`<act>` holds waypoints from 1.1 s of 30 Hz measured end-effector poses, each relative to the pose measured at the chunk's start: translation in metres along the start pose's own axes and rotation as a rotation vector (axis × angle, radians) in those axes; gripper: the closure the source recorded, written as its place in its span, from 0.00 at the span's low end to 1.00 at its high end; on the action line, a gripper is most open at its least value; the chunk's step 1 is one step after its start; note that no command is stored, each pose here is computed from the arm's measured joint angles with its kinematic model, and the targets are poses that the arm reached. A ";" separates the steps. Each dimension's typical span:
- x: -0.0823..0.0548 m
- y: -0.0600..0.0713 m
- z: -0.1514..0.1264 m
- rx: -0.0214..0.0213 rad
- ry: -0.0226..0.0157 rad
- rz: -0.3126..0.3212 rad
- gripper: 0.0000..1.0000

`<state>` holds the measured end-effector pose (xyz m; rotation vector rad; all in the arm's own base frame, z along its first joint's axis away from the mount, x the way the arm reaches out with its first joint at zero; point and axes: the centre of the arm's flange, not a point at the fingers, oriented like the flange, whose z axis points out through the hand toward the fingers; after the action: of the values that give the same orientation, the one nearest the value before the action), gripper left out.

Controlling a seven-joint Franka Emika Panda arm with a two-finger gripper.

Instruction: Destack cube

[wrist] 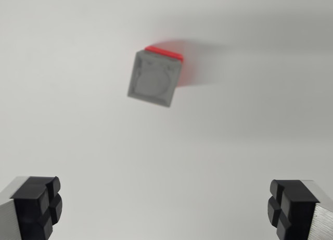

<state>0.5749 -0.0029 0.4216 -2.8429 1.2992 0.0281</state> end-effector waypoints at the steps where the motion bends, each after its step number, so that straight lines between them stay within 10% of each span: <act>1: 0.000 0.000 0.000 0.0000 0.0000 0.000 0.00; 33: -0.003 -0.009 0.046 -0.0023 0.0048 0.102 0.00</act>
<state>0.5794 0.0068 0.3760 -2.7774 1.4450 0.0240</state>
